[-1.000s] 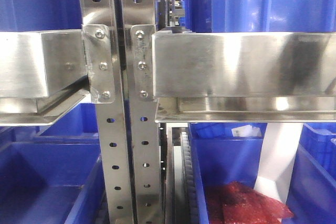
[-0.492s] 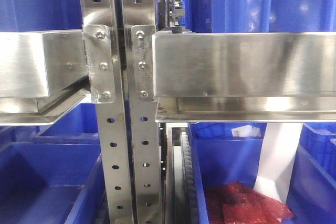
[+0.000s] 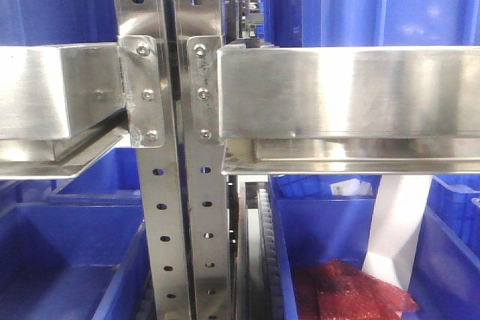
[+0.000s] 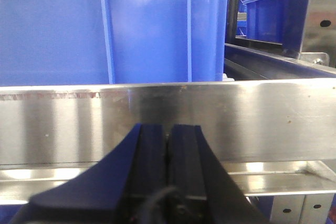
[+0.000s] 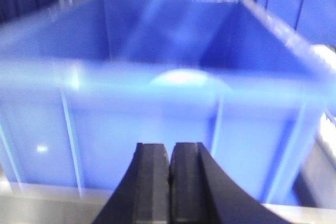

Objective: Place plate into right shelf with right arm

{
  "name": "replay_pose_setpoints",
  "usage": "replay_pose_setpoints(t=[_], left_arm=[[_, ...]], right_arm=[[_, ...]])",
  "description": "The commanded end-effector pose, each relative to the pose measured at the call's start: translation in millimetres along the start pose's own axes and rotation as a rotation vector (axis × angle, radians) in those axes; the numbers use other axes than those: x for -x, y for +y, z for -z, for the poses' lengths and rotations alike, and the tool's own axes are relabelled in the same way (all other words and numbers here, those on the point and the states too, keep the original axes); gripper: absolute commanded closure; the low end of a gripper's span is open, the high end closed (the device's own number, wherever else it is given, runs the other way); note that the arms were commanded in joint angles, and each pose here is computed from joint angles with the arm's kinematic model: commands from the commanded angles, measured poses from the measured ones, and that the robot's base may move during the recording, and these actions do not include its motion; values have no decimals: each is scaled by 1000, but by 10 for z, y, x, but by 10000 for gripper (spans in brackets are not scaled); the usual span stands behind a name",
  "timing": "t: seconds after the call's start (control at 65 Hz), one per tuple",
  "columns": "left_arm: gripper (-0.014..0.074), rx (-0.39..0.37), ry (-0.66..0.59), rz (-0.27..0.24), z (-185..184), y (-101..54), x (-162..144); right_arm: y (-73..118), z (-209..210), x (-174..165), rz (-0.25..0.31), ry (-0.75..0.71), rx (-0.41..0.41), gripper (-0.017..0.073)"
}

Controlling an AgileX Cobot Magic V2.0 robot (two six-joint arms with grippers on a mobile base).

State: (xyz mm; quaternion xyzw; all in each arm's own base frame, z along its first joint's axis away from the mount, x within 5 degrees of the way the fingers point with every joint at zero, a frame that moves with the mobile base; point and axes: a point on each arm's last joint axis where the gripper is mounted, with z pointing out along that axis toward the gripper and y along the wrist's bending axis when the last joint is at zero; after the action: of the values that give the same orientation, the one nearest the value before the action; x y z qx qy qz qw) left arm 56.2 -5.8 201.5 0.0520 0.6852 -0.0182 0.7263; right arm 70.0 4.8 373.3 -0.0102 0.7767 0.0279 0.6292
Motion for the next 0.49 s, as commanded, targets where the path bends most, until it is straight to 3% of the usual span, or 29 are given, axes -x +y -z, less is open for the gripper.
replay_pose_setpoints(t=[0.0,0.477], left_arm=[[640,19,-82,5,9,17,50],[640,19,-82,5,9,17,50]], right_arm=[[-6,32,9,2,-130,-6,505],[-15,-38,-151,1,-116,-9,505]])
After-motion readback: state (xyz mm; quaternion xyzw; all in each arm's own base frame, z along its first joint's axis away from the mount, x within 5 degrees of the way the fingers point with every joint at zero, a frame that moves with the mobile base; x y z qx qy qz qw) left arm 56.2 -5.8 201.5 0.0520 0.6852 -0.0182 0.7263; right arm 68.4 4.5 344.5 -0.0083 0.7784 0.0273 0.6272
